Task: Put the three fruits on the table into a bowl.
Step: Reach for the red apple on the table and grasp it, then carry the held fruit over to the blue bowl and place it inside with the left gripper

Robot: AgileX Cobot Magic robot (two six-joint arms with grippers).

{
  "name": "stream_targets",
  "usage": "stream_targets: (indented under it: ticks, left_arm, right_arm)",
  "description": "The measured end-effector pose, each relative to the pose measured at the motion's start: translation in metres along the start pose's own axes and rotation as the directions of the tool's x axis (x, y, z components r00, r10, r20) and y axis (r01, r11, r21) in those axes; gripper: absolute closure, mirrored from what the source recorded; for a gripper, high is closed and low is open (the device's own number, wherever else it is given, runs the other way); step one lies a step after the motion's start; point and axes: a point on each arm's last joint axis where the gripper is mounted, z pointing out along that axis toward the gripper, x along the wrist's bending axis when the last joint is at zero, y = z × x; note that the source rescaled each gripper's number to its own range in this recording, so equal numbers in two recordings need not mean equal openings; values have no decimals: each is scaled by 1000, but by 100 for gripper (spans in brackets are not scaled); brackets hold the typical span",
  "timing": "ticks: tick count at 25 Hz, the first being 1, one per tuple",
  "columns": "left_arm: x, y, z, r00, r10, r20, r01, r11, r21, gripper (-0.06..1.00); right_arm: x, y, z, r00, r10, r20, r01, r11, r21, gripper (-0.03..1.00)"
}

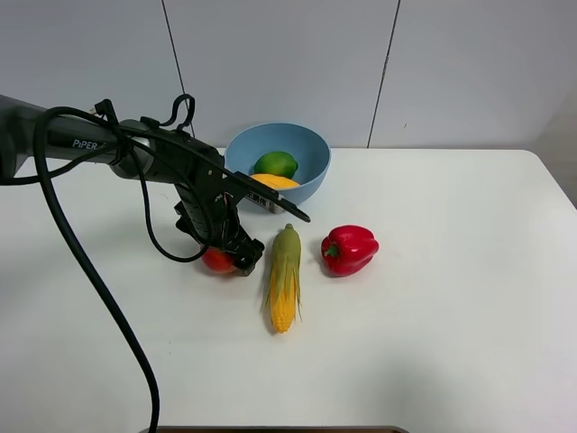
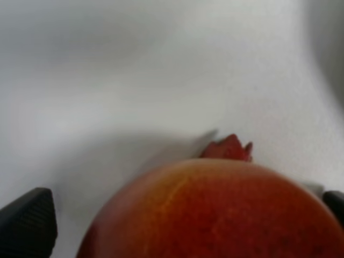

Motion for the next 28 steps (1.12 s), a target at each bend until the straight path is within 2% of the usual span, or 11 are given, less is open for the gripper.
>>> stream_targets:
  ticks: [6, 8, 9, 10, 12, 28]
  left_arm:
    - [0, 0, 0, 1000, 0, 0, 0, 1000, 0, -2]
    - [0, 0, 0, 1000, 0, 0, 0, 1000, 0, 5]
    - [0, 0, 0, 1000, 0, 0, 0, 1000, 0, 16]
    - [0, 0, 0, 1000, 0, 0, 0, 1000, 0, 35]
    - [0, 0, 0, 1000, -3, 2, 3, 1000, -2, 93]
    - [0, 1, -3, 1000, -6, 1, 6, 1000, -7, 94]
  right_arm:
    - [0, 0, 0, 1000, 0, 0, 0, 1000, 0, 97]
    - [0, 0, 0, 1000, 0, 0, 0, 1000, 0, 97]
    - [0, 0, 0, 1000, 0, 0, 0, 1000, 0, 97]
    - [0, 0, 0, 1000, 0, 0, 0, 1000, 0, 97]
    - [0, 0, 0, 1000, 0, 0, 0, 1000, 0, 97]
    - [0, 0, 0, 1000, 0, 0, 0, 1000, 0, 97]
